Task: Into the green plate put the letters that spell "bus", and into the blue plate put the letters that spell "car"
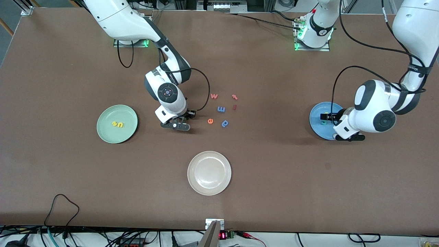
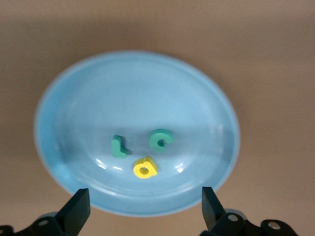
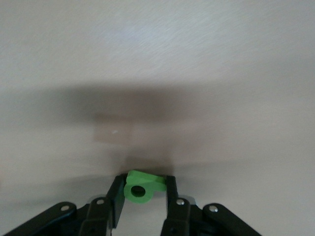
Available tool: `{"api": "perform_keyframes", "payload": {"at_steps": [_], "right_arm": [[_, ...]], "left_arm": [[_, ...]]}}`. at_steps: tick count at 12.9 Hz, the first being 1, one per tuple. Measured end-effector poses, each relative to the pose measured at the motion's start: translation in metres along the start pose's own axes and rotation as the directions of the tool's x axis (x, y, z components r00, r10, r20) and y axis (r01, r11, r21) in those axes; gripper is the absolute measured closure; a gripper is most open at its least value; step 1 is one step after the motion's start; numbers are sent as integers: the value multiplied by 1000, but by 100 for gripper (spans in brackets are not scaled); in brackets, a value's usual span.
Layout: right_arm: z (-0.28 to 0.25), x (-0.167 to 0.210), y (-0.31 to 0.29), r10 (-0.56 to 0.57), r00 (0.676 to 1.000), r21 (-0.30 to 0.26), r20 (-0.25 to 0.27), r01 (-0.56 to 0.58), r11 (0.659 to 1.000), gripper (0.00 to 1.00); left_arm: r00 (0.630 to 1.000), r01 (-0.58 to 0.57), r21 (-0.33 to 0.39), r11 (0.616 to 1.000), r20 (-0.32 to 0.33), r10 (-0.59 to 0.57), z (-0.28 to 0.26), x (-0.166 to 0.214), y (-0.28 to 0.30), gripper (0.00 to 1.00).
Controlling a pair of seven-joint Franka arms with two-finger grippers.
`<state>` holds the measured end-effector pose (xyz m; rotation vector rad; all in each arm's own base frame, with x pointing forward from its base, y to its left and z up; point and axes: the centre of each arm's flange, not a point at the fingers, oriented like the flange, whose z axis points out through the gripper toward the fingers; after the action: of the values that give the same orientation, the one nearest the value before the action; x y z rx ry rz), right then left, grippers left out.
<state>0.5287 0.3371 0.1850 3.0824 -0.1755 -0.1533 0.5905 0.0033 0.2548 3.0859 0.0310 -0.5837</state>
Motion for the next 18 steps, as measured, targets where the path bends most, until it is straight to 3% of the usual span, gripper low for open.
{"api": "perform_keyframes", "payload": {"at_steps": [5, 8, 11, 12, 15, 17, 18], "right_arm": [[-112, 65, 146, -41, 998, -30, 39, 42, 999, 62], [-100, 84, 231, -42, 996, -21, 83, 44, 999, 62], [-71, 84, 255, -29, 991, -21, 129, 32, 999, 62], [-68, 85, 256, -32, 991, -20, 133, 35, 999, 56], [-76, 87, 259, -29, 993, -16, 118, 32, 999, 22], [-104, 91, 261, -28, 997, -9, 69, 29, 1000, 2], [-128, 91, 262, -26, 999, -7, 42, 26, 1000, 0]], "left_arm": [[980, 41, -12, 999, -195, -43, -127, 15, -15, 0], [960, 21, -21, 1000, -280, -26, -172, 17, -17, 0], [939, -7, -25, 1000, -343, -2, -207, 19, -7, 0], [934, -2, -15, 1000, -357, -4, -215, 19, -10, 0], [914, 28, 19, 999, -405, -18, -247, 6, -6, 0], [897, 56, -2, 998, -439, -51, -278, -18, -6, 0], [898, 64, -31, 997, -434, -71, -291, -33, -11, 0]]}}
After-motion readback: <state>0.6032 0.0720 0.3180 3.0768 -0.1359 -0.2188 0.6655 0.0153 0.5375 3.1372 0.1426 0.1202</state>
